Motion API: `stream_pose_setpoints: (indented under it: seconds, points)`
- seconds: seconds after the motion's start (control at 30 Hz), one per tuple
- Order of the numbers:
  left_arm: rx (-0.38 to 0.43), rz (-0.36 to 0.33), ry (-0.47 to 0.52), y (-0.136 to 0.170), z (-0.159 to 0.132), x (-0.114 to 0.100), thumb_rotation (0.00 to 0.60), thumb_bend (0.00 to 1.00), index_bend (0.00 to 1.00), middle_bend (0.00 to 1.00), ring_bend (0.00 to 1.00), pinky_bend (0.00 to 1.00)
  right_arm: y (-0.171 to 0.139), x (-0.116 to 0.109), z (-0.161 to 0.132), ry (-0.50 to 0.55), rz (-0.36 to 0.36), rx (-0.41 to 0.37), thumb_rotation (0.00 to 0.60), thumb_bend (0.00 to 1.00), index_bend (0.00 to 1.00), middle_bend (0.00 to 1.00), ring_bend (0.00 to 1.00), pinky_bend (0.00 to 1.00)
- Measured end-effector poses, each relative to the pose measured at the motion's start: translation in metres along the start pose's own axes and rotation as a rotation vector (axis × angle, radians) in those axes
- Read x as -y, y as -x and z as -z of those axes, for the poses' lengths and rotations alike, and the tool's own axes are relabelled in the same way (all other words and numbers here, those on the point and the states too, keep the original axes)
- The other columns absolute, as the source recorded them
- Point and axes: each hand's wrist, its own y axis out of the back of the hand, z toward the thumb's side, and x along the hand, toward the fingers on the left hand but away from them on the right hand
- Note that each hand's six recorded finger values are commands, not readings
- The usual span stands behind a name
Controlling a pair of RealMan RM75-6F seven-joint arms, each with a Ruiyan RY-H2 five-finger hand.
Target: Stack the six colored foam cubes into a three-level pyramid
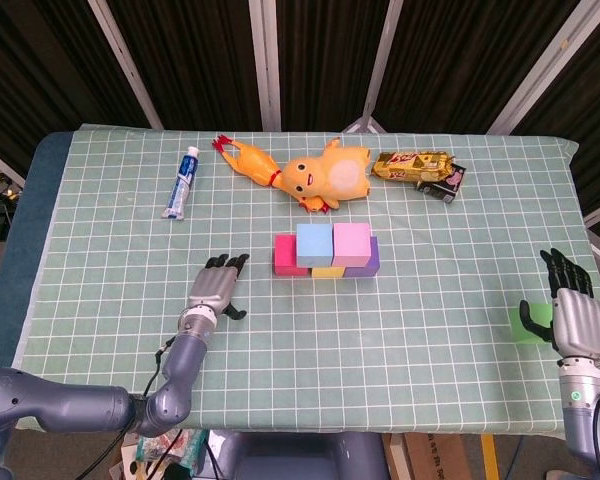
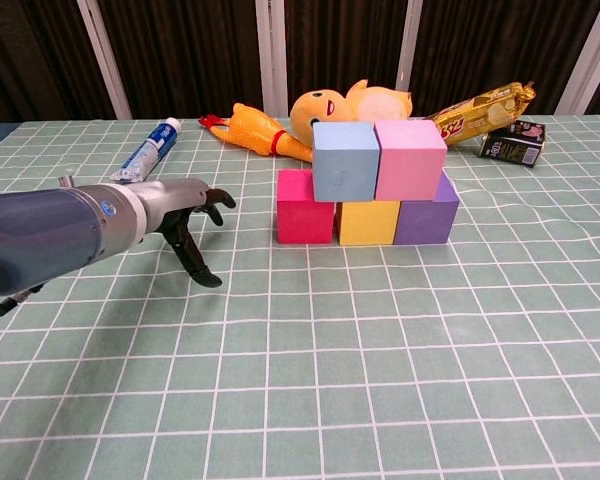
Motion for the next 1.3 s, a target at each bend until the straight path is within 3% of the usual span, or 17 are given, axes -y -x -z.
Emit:
stream_pose_setpoints:
  seconds: [0.5,1.3]
  points:
    - [0.042,-0.002,-0.01,-0.007,-0.033,0.004,0.6,0.27,0.0,0.12,0.01,0.03,0.0,0.0,0.0,0.005,-0.001,0.003,0.6,0.47,0.0,0.0,0.0,0.0]
    - [0.052,0.002,-0.011,-0.012,-0.045,0.008,0.6,0.27,0.0,0.12,0.01,0.03,-0.001,0.001,0.0,0.007,-0.005,0.005,0.6,0.47,0.0,0.0,0.0,0.0]
